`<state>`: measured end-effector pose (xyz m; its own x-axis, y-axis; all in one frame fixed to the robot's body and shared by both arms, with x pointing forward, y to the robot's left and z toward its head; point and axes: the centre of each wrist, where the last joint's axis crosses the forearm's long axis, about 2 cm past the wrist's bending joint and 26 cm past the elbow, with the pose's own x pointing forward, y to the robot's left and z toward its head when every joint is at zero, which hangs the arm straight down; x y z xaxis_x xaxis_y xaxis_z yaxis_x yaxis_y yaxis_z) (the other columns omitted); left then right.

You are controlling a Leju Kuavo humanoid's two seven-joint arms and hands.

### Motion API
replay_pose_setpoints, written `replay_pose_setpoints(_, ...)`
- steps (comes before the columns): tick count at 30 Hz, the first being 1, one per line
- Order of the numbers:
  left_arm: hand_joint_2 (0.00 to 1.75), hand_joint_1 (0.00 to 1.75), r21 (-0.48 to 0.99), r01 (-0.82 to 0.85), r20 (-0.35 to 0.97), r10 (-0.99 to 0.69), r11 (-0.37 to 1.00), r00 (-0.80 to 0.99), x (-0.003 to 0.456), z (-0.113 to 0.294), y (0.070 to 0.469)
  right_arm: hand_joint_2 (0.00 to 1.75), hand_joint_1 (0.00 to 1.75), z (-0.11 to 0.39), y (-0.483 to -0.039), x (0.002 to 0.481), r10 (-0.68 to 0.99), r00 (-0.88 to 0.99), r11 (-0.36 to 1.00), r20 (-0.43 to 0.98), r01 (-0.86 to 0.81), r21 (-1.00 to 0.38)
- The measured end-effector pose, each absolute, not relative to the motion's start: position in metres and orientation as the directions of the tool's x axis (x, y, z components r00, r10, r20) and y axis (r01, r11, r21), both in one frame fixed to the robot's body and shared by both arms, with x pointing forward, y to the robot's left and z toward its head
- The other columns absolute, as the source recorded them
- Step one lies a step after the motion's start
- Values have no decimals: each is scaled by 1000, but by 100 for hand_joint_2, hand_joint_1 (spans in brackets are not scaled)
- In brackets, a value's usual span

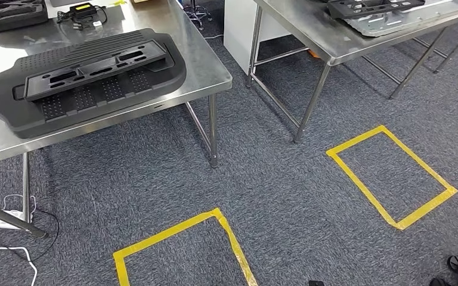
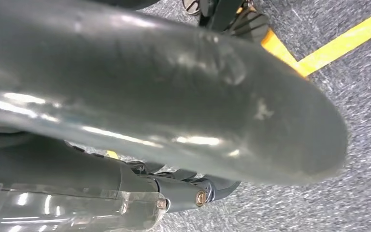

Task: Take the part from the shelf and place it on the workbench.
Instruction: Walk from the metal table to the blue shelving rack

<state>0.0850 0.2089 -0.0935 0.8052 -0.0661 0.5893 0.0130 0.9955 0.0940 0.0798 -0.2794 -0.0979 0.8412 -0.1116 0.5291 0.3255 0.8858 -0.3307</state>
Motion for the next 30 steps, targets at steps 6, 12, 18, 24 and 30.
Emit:
replay_pose_setpoints(6, 0, 0, 93, 14, 589, -66, 996, 805, 87, -93, 209, 0, 0, -98, -279, 81, -116, 839, 883, 532, 332, -331)
replay_pose_setpoints(12, 0, 0, 93, 14, 587, -66, 996, 807, 86, -93, 209, 0, 0, -98, -279, 82, -121, 838, 881, 533, 337, -331)
replay_pose_setpoints(18, 0, 0, 94, 17, 585, -69, 995, 808, 85, -94, 209, 0, 0, -98, -278, 82, -127, 837, 880, 532, 342, -328)
replay_pose_setpoints(24, 0, 0, 93, 20, 584, -71, 995, 808, 86, -93, 208, 0, 0, -98, -278, 81, -130, 838, 879, 530, 345, -330)
replay_pose_setpoints(30, 0, 0, 93, 21, 580, -71, 995, 811, 85, -93, 208, 0, 0, -98, -278, 80, -133, 840, 878, 526, 346, -330)
